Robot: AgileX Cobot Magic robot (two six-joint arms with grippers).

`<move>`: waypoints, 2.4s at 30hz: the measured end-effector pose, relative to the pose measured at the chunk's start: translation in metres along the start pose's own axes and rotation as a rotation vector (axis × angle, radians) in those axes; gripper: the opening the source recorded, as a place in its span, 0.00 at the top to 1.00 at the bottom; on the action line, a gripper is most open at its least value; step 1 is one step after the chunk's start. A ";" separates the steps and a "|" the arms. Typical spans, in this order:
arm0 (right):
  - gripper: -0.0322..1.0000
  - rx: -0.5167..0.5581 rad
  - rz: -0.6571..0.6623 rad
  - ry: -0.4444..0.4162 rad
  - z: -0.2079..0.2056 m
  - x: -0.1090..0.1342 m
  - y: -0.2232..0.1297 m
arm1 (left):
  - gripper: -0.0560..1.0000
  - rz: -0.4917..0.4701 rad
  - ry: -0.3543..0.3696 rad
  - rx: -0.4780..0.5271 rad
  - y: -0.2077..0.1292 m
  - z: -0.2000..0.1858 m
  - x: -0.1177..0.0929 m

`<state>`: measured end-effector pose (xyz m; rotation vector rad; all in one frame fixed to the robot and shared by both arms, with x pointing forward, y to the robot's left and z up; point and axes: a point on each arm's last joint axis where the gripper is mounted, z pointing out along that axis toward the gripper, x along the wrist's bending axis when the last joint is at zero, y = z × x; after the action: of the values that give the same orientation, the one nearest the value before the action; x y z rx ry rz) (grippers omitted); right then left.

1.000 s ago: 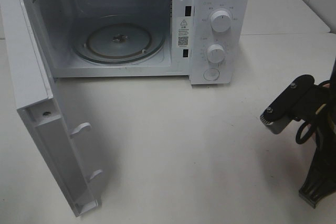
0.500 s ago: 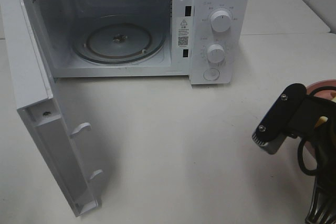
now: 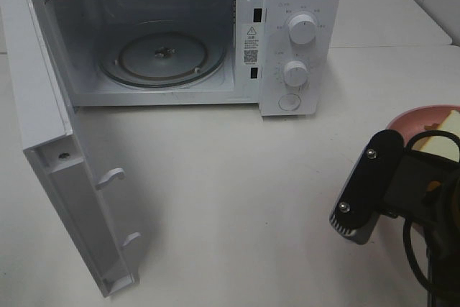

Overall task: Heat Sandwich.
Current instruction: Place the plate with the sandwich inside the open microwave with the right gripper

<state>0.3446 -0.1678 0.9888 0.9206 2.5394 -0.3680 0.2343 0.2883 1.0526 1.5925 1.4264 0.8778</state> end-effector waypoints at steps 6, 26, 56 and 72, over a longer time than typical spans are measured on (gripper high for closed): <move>0.91 -0.045 -0.059 -0.002 -0.007 0.008 -0.003 | 0.01 0.000 0.000 0.000 0.000 0.000 0.000; 0.91 -0.093 -0.327 -0.087 -0.008 0.002 0.002 | 0.01 0.000 0.000 0.000 0.000 0.000 0.000; 0.91 -0.364 -0.807 -0.116 -0.014 0.011 0.025 | 0.01 0.000 0.000 0.000 0.000 0.000 0.000; 0.91 -0.425 -1.048 -0.164 -0.016 0.014 0.030 | 0.01 0.000 0.000 0.000 0.000 0.000 0.000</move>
<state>0.3497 -0.1313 0.9930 -0.6168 2.5687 -0.1527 0.2343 0.2883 1.0526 1.5925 1.4264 0.8778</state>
